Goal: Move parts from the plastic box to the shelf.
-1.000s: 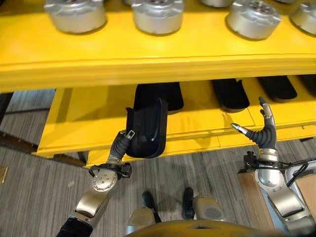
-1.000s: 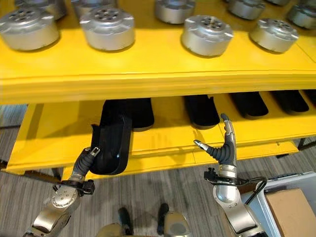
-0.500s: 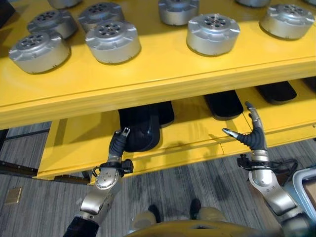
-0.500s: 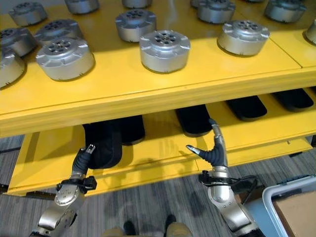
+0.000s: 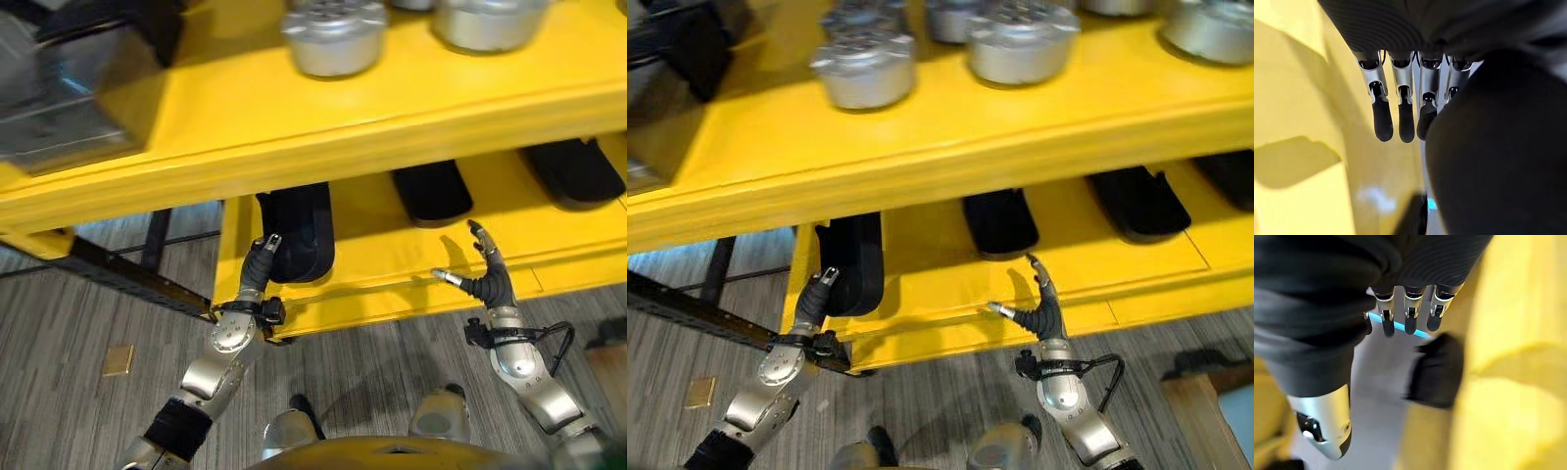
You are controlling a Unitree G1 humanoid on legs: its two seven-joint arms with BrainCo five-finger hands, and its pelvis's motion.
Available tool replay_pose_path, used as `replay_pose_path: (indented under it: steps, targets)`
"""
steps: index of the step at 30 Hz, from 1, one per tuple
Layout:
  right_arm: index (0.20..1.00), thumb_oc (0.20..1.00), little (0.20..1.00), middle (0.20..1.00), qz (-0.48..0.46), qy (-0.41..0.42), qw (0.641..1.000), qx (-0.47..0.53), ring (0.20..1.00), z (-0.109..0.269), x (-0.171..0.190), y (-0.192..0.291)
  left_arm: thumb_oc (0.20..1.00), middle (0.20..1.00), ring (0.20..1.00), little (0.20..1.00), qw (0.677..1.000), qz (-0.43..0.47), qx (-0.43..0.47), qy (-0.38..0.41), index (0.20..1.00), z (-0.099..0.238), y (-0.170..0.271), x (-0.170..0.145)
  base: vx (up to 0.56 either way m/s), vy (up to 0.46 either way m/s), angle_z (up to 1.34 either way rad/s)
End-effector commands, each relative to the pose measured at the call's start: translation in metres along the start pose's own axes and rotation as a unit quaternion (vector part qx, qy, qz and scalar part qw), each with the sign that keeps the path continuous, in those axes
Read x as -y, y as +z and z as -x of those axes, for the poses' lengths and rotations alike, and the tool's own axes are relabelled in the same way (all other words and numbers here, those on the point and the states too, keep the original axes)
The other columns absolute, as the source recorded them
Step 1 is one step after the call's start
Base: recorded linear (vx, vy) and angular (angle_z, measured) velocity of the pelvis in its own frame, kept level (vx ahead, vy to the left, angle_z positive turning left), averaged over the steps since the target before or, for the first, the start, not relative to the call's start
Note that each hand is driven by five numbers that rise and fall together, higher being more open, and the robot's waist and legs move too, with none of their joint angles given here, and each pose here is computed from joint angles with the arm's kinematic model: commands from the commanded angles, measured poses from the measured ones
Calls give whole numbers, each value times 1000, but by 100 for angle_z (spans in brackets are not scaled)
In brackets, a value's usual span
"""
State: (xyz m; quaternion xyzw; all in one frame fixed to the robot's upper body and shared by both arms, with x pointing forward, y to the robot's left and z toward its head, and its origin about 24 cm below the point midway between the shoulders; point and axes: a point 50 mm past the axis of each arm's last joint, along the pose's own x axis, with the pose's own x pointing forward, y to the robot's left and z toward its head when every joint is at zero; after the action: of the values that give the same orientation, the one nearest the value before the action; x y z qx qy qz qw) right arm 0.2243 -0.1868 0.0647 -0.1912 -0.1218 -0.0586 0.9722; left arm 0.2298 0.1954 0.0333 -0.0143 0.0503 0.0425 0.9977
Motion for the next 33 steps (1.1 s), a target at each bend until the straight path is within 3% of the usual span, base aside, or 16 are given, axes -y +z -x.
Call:
replay_pose_path:
  steps: [1,14,22,33]
  targets:
    - [1000,1000,1000,1000,39,-1,995,97,1000,-12,16,30,200,200,200,200,996,24,85,21,200,-2,33,0,-3,42,-6]
    - [1000,1000,1000,1000,37,8,993,115,1000,-24,14,43,200,200,200,200,990,-36,132,42,200,-9,52,-5,-71,-65,4]
    - [1000,1000,1000,1000,1,12,981,194,1000,-22,14,67,200,200,200,200,989,-43,108,97,200,-26,50,-2,-14,-8,0]
    - [1000,1000,1000,1000,-1,-18,976,218,1000,-26,20,79,200,200,200,200,975,-57,96,193,200,-50,54,0,-3,14,-8]
